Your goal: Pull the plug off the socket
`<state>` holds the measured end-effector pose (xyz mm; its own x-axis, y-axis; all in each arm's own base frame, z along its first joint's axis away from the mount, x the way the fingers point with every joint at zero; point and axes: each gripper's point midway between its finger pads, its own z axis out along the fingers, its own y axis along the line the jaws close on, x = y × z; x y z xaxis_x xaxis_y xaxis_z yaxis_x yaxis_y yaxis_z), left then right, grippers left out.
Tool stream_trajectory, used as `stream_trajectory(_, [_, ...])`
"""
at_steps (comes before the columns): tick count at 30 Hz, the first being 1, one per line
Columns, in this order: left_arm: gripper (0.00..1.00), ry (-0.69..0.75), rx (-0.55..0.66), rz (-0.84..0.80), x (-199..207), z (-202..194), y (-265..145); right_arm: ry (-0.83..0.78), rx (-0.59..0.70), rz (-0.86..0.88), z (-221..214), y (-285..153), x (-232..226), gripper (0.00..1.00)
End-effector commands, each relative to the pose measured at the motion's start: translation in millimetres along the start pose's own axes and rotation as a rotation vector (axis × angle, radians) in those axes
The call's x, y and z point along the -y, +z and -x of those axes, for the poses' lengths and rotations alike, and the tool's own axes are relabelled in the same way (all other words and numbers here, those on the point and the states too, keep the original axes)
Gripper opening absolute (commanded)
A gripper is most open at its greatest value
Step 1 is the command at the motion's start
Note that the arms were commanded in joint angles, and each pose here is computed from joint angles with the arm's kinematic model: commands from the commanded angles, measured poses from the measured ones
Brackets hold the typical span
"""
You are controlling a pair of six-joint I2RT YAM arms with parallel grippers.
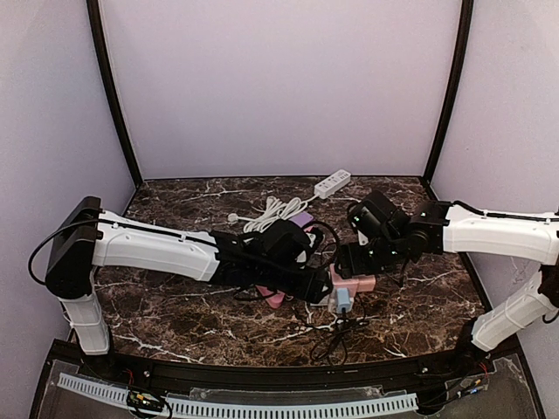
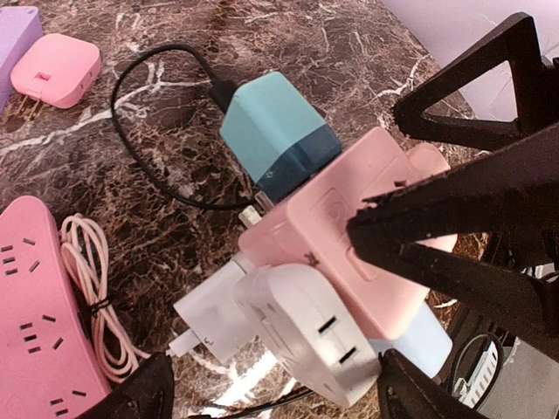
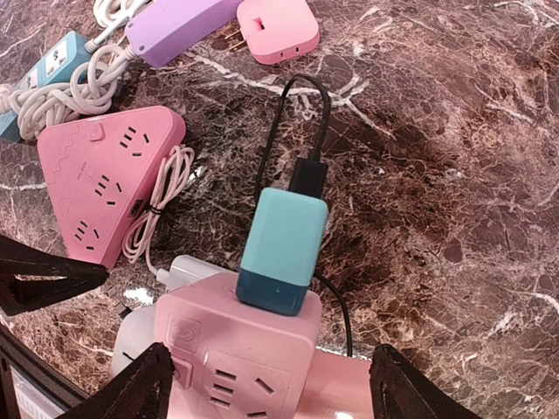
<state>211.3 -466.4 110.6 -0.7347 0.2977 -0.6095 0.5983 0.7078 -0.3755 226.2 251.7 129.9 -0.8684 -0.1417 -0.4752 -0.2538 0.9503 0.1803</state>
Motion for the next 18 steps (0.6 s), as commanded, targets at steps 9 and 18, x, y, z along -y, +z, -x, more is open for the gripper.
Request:
stream_trajectory(9, [0.70,0.078,0.054,0.177,-32,14,-37,0.011,0.018,-0.010,-2,-2,2,0.77])
stream_trajectory(18, [0.73,0.153,0.119,-0.005,2,27,-49,0.015,0.026,-0.006,-2,-6,4,0.77])
